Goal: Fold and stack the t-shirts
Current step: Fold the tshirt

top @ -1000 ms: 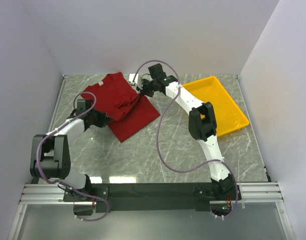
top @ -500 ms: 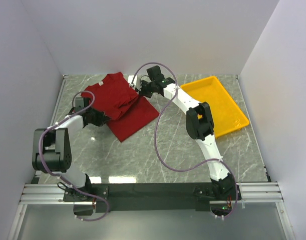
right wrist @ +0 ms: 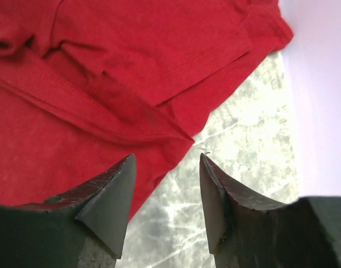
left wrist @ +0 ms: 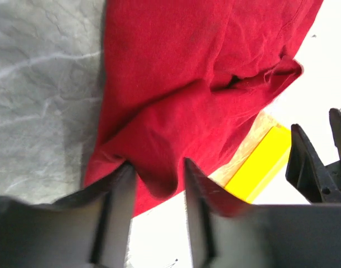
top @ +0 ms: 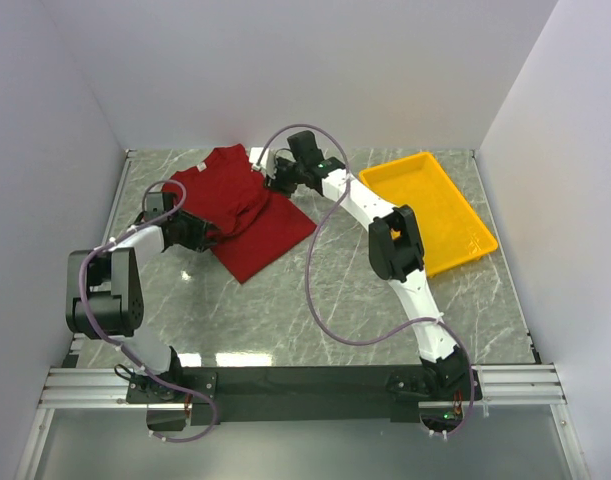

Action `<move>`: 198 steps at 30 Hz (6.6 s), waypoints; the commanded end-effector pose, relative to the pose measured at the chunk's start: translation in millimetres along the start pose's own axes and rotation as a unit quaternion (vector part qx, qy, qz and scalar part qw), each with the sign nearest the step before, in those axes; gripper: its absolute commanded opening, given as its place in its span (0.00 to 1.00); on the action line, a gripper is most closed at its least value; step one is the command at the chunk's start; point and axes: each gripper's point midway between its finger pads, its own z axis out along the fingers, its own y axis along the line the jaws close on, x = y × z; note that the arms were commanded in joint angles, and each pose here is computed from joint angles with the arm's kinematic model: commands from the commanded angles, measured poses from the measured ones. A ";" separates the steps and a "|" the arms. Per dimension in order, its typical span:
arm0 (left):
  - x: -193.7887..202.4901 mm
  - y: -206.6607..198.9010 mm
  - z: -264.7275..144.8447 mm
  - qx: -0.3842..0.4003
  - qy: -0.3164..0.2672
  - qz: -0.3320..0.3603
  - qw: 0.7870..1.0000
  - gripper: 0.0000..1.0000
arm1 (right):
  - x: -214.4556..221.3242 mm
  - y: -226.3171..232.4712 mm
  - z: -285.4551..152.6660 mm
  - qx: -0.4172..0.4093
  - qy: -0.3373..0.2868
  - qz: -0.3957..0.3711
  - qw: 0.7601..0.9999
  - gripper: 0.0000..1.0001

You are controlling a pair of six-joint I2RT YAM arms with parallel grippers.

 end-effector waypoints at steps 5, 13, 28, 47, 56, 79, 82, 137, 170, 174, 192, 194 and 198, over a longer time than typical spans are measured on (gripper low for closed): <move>-41.6 -36.5 -22.8 0.045 -0.039 0.027 0.998 0.63 | -36.3 -37.2 1.0 0.081 -0.046 0.047 0.995 0.58; -73.2 -60.5 -52.4 0.070 -0.085 0.098 0.989 0.67 | -28.6 -33.7 -28.9 0.070 -0.048 0.104 0.991 0.58; -4.3 -11.1 -86.3 0.080 -0.066 0.284 0.953 0.70 | 8.0 119.3 -135.9 -0.231 -0.035 0.028 0.972 0.58; 94.1 60.7 -42.9 0.060 -0.024 0.061 0.996 0.70 | 60.7 110.6 -120.4 -0.179 0.018 -0.072 0.981 0.61; 88.5 70.2 -17.5 0.000 -0.028 0.024 0.999 0.61 | 65.3 111.9 -119.7 -0.177 0.022 -0.080 0.981 0.61; 101.2 64.3 -1.9 0.001 0.015 0.046 0.999 0.05 | 88.6 120.2 -96.0 -0.228 0.035 -0.224 0.947 0.61; 103.8 62.8 -1.6 0.005 0.023 0.051 0.998 0.04 | 90.9 110.7 -82.3 -0.213 0.056 -0.228 0.948 0.60; 178.0 32.8 -125.2 0.098 0.060 0.057 0.992 0.01 | 11.7 160.0 -228.6 -0.196 0.050 -0.032 0.979 0.00; 55.7 -82.0 -102.3 0.204 0.020 0.076 0.976 0.01 | -26.4 36.4 -153.6 -0.103 -0.010 0.004 0.995 0.00; 51.8 -86.0 -95.5 0.204 0.021 0.079 0.976 0.01 | -27.1 26.2 -145.9 -0.087 -0.012 0.015 0.996 0.00; 12.3 -84.5 -69.5 0.189 0.005 0.060 0.980 0.01 | -9.5 -1.7 -108.2 -0.045 -0.005 0.052 0.998 0.00; 8.2 -85.1 -68.4 0.189 0.002 0.060 0.980 0.01 | -8.2 -6.6 -105.2 -0.037 -0.005 0.055 0.998 0.00; 3.1 -83.5 -61.4 0.185 0.005 0.059 0.981 0.01 | -7.1 -9.9 -98.8 -0.031 -0.005 0.061 0.998 0.00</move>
